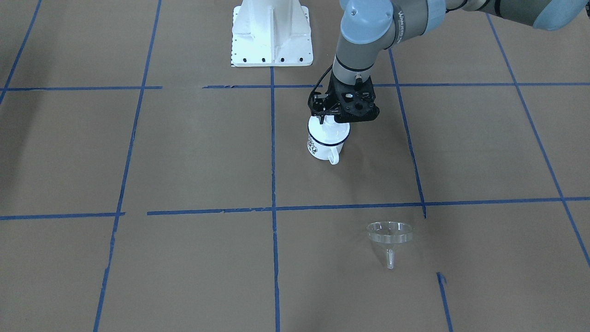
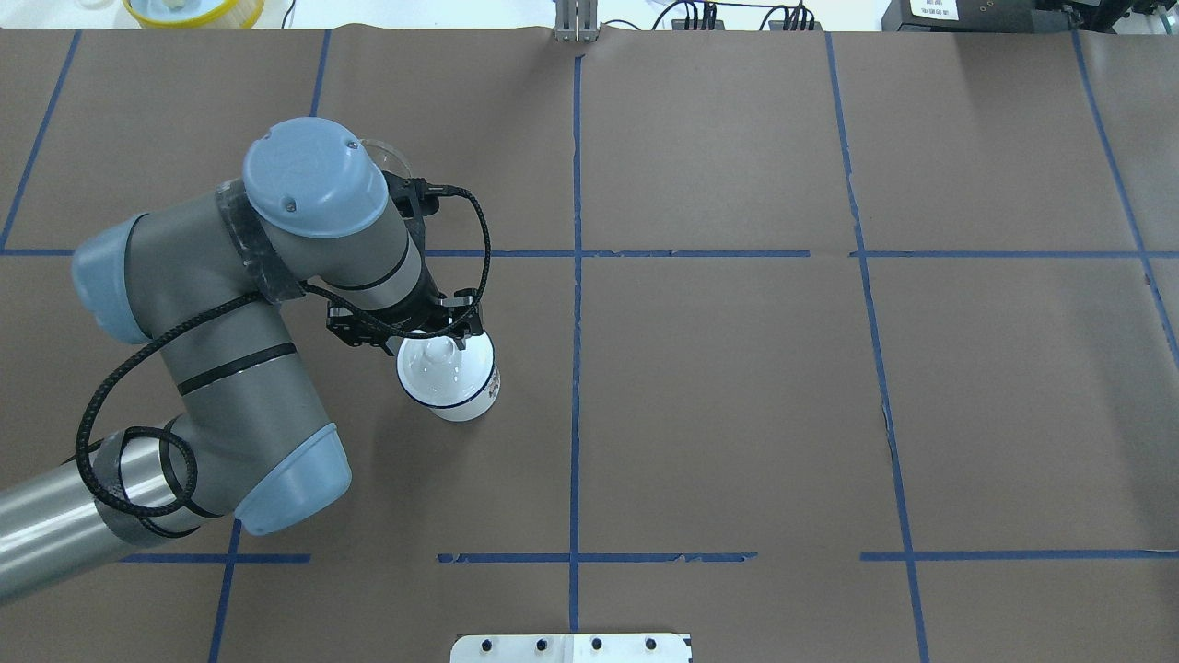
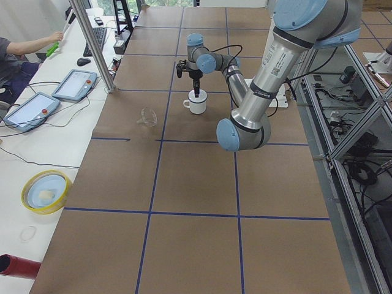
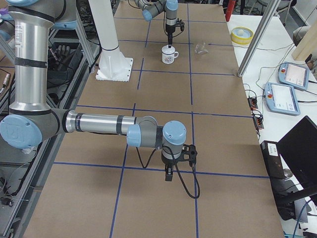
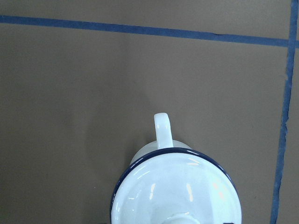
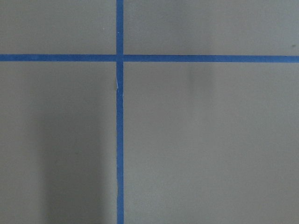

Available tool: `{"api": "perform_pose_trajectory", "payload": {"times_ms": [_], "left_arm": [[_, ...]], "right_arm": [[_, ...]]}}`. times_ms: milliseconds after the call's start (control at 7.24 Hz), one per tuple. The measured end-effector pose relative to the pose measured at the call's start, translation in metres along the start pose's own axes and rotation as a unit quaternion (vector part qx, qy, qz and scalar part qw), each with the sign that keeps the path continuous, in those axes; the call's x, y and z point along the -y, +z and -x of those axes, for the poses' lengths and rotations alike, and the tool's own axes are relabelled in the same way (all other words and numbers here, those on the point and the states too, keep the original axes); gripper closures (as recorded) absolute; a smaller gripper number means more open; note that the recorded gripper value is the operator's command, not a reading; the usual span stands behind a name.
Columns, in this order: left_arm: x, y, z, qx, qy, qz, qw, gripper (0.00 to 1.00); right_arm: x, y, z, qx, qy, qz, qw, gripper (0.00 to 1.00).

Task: Place funnel on cup
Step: 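Reach the left gripper down to the white lid and grasp its knob, then lift the lid off the mug with the left gripper and move it aside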

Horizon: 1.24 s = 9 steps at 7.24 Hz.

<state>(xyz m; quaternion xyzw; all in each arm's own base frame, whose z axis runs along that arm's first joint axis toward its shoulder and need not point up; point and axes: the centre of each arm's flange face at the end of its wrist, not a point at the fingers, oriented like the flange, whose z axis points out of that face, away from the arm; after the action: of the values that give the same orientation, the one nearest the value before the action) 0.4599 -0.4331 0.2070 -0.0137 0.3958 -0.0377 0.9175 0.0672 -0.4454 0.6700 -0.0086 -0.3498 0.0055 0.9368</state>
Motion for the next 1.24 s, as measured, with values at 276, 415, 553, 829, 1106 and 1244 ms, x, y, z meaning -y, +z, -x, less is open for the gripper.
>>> {"api": "perform_pose_trajectory", "payload": {"times_ms": [276,415,553,829,1106,1244], "left_arm": [[0.000,-0.001,-0.002,-0.002,0.000,0.000,1.0000,0.69],[0.000,-0.002,-0.003,-0.003,0.001,0.000,1.0000,0.84],[-0.001,-0.003,-0.004,-0.004,0.001,-0.001,1.0000,1.00],[-0.003,-0.010,-0.005,-0.009,0.003,-0.003,0.9999,1.00],[-0.007,-0.035,0.001,-0.012,0.002,-0.010,0.9999,1.00],[-0.006,-0.053,0.011,-0.008,-0.003,-0.016,0.9998,1.00]], "right_arm": [[0.000,0.000,0.000,0.000,0.000,0.000,1.0000,0.00],[0.000,0.000,0.000,0.000,0.000,0.000,1.0000,0.00],[0.000,0.000,0.000,0.000,0.000,0.000,1.0000,0.00],[0.000,0.000,0.000,0.000,0.000,0.000,1.0000,0.00],[0.000,0.000,0.000,0.000,0.000,0.000,1.0000,0.00],[0.000,0.000,0.000,0.000,0.000,0.000,1.0000,0.00]]}}
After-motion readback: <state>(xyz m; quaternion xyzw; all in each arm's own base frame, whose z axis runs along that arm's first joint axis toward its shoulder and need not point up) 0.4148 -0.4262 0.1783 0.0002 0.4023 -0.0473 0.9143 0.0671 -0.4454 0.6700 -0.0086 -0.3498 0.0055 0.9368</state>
